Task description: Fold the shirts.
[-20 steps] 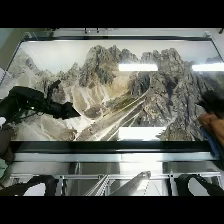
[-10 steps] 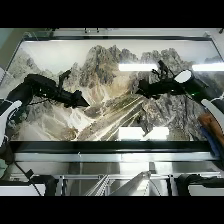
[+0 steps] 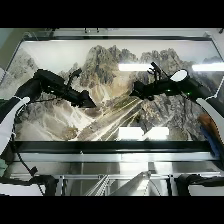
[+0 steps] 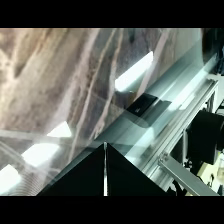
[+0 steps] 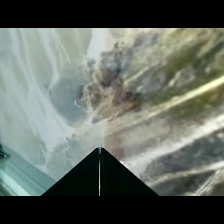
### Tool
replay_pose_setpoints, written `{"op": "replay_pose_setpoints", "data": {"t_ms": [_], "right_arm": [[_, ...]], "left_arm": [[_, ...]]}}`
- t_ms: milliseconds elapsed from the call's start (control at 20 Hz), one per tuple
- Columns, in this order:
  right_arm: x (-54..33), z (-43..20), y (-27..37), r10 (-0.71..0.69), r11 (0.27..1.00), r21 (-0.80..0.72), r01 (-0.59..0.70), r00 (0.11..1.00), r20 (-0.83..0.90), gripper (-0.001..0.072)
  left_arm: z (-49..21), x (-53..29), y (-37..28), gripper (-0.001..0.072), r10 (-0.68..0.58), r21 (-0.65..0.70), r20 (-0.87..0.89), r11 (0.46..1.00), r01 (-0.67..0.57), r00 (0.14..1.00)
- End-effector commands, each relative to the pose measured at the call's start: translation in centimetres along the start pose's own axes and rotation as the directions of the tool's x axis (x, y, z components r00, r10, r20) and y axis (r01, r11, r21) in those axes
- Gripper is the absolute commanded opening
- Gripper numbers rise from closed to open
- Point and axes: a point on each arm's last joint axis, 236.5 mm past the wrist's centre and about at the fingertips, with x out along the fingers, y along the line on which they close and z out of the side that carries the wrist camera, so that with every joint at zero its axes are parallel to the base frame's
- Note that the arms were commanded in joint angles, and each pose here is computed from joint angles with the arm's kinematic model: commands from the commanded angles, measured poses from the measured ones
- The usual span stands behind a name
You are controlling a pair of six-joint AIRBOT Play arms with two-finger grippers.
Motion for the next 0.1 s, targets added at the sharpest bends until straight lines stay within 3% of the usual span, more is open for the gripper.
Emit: {"op": "replay_pose_setpoints", "data": {"t_ms": [0, 50], "right_arm": [[0.05, -0.15, 0.19, 0.007, 1.0, 0.001, -0.007, 1.0, -0.007, 0.0016], [0.06, -0.16, 0.17, 0.007, 1.0, 0.001, -0.007, 1.0, -0.007, 0.0016]], "left_arm": [[-0.68, 0.01, -0.43, 0.0026, -0.013, 0.005, -0.033, 1.0, 0.013, 0.999], [-0.66, 0.01, -0.42, 0.0027, -0.013, 0.005, -0.032, 1.0, 0.013, 0.999]]}}
